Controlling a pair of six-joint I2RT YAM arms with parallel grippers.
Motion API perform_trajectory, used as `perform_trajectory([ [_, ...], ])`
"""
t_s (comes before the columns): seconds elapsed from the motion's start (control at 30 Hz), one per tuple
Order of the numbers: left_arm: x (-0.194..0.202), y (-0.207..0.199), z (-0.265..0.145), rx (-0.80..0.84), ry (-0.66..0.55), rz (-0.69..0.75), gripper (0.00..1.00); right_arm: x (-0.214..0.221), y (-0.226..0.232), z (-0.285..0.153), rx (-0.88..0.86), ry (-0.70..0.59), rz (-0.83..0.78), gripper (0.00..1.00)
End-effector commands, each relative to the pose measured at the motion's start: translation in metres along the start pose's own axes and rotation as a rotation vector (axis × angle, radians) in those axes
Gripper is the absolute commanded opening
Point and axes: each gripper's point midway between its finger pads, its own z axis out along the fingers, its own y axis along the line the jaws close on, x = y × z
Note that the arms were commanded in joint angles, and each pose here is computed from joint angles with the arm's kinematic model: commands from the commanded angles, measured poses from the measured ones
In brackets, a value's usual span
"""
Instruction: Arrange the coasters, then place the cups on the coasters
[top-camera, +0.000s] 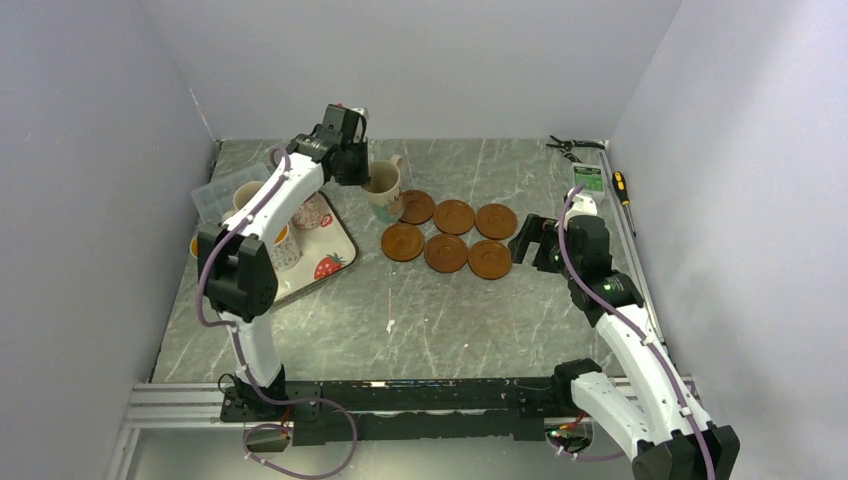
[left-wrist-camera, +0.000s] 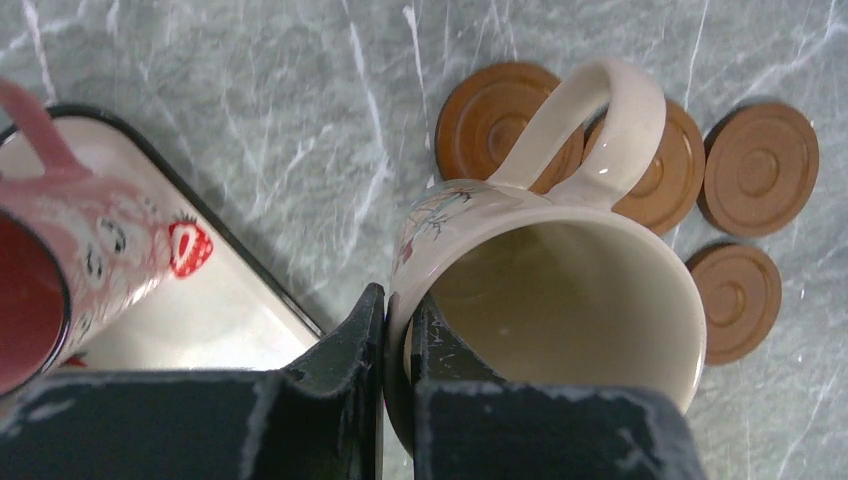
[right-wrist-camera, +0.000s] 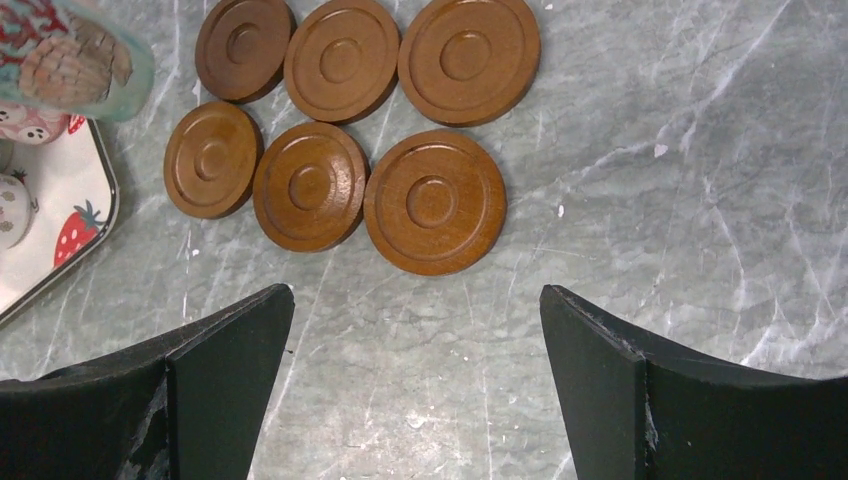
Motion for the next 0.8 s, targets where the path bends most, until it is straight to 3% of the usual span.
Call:
perform_trajectory([
  [0.0,-0.065,-0.035,-0.005,0.087,-0.191,-0.008,0.03,0.005,-0.003,-0.005,0.001,0.007,-0.005,1.00],
  [0.43,-0.075,-0.062,0.046,0.079,-0.196,0.046,0.03,0.003,0.002,-0.006,-0.025,0.002,-0.012,1.00],
  [0.77,-0.073,-0.063,0.062,0.073,-0.181,0.104,0.03,0.005,0.004,-0.003,-0.040,0.007,-0.011,1.00],
])
